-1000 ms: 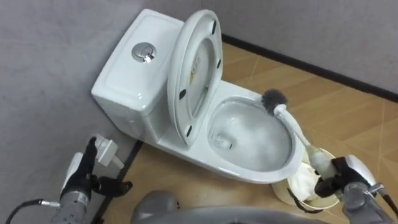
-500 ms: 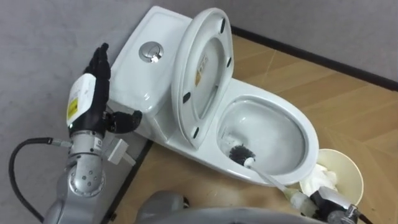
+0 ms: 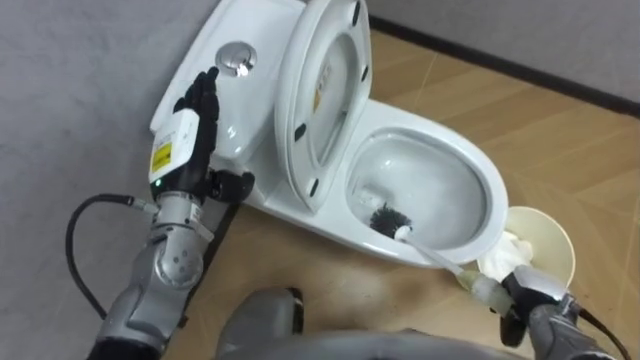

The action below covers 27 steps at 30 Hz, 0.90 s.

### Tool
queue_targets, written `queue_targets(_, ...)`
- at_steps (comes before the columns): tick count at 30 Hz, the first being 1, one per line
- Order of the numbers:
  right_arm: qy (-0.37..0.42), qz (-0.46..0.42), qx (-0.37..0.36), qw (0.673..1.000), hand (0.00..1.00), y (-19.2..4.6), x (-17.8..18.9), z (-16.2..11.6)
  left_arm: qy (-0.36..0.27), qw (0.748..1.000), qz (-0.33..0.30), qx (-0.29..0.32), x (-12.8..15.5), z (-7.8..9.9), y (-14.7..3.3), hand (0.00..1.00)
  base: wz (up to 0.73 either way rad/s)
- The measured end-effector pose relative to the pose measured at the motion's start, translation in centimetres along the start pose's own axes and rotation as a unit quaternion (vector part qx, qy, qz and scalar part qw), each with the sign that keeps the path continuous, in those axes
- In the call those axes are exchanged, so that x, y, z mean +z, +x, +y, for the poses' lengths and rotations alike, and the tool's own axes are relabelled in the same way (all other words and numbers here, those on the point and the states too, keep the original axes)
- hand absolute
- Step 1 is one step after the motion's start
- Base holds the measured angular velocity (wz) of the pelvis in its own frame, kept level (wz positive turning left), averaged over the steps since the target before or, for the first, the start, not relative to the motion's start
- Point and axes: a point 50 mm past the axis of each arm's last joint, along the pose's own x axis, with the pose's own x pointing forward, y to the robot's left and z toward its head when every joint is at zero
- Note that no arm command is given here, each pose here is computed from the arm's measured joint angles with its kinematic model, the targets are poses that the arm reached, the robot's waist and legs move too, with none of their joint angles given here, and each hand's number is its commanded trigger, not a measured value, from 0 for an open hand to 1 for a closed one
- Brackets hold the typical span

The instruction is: Brush toilet

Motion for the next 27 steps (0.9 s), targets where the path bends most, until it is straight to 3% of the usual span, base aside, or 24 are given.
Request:
queue_targets(7, -0.014, -0.013, -0.098, 0.995, 1.0, 1.7, 0.7, -6.8, 0.022, 0.999, -0.043, -0.008, 0.5, -0.9, 0.8, 0.0, -0.05)
queue_targets(16, -0.069, -0.026, -0.226, 0.971, 1.0, 2.2, 1.5, -15.3, 0.032, 0.993, -0.106, 0.04, 2.0, 0.4, 1.8, 0.0, -0.1)
queue_targets(27, -0.103, -0.037, -0.301, 0.947, 1.0, 1.5, 2.6, -20.0, 0.06, 0.984, -0.149, 0.077, 2.3, 1.6, 2.1, 0.0, -0.05)
